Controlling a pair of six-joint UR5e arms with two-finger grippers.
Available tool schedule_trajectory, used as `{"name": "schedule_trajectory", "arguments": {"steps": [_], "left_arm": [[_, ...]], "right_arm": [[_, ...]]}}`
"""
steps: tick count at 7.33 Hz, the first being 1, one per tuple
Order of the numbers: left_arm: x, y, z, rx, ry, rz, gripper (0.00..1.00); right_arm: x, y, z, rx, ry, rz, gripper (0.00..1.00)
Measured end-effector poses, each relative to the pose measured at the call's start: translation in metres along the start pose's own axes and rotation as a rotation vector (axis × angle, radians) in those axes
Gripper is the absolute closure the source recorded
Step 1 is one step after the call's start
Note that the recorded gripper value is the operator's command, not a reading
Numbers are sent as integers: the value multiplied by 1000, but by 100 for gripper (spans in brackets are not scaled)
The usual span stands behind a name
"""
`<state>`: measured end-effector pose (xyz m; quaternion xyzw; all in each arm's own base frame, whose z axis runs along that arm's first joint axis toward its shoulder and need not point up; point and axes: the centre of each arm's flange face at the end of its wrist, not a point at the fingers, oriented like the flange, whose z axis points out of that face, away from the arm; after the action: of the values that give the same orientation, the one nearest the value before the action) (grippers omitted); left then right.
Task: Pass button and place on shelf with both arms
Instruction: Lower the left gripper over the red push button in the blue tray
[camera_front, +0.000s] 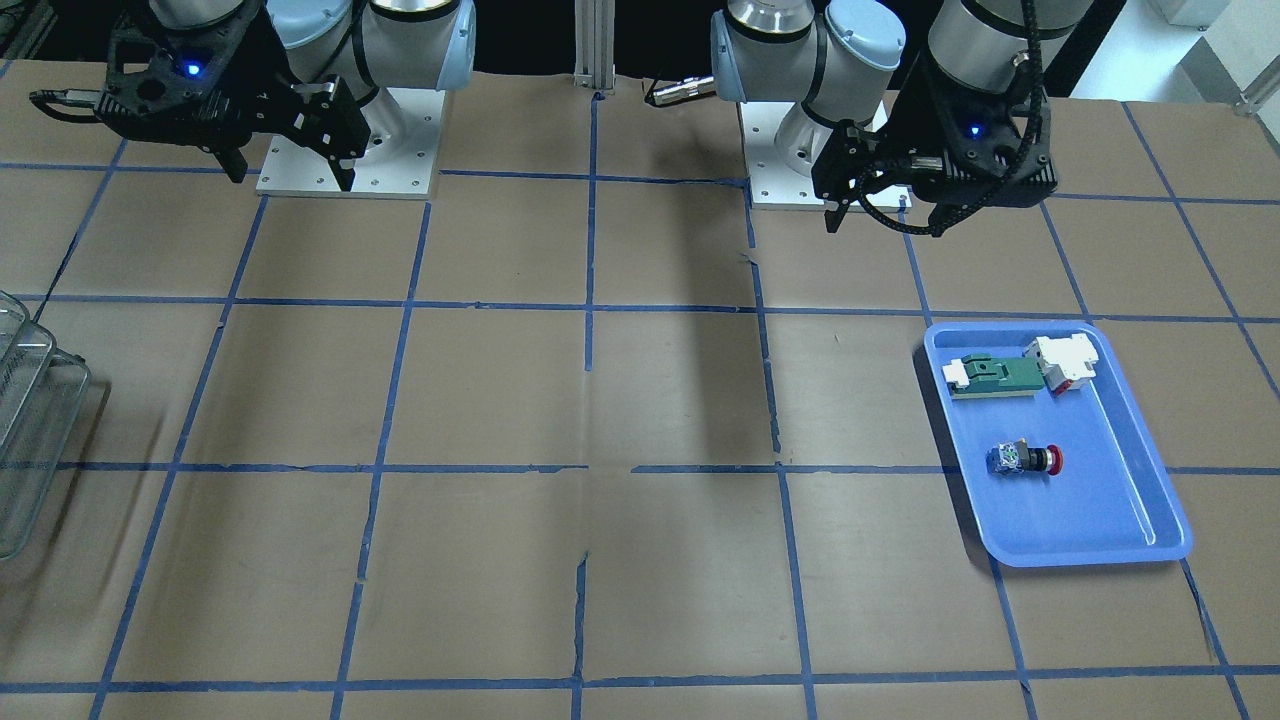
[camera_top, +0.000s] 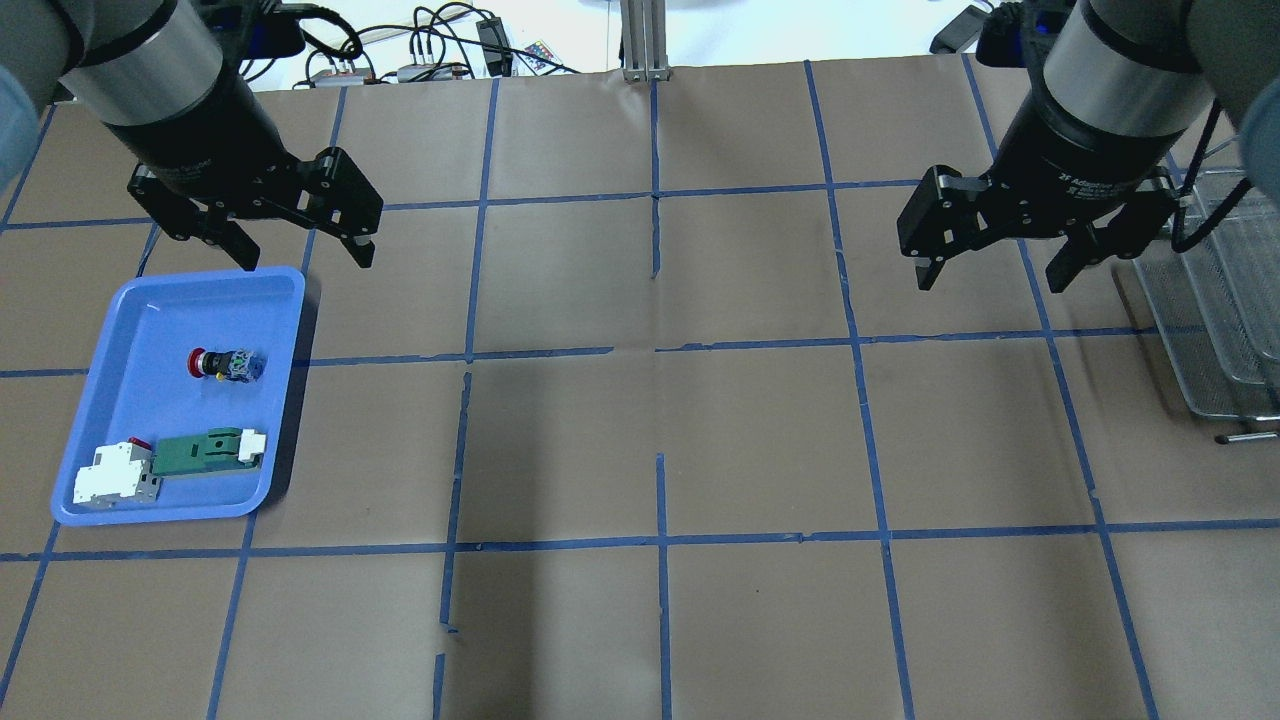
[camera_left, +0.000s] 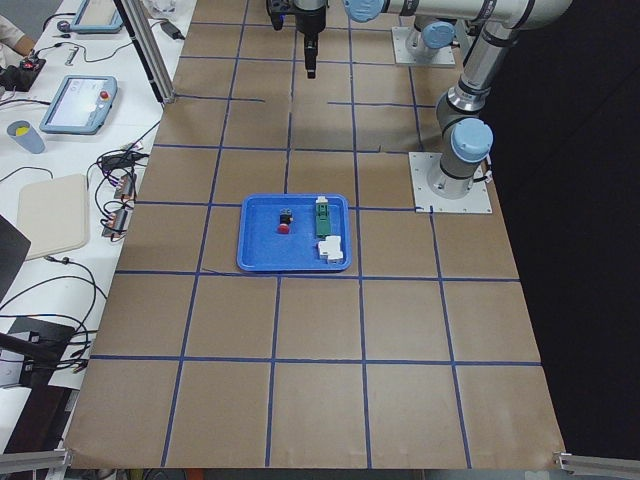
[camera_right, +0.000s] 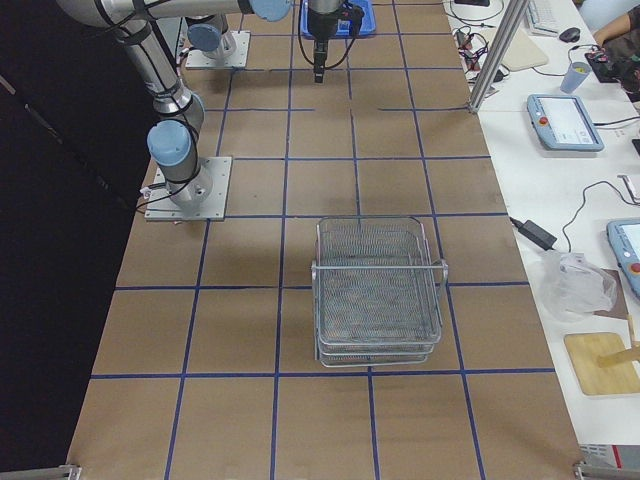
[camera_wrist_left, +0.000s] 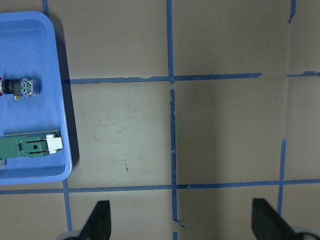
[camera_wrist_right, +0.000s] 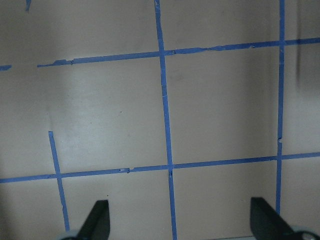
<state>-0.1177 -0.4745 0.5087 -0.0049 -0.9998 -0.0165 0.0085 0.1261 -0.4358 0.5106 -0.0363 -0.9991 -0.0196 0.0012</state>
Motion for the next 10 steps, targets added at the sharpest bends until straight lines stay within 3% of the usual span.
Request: {"name": "schedule_trajectory", "arguments": {"steps": [2,4,6,10], "left_arm": [[-11,-7,3,0,7,73,0],[-60,-26,21,8,5,263,0],[-146,-43,42,13,6,451,0],[-268,-73,121,14,-15,1013,0]], "right_arm": [[0,0,0,0,0,0,0],[0,0,0,1,0,0,0],[0,0,0,2,0,0,0],[0,0,0,1,0,-1,0]]}}
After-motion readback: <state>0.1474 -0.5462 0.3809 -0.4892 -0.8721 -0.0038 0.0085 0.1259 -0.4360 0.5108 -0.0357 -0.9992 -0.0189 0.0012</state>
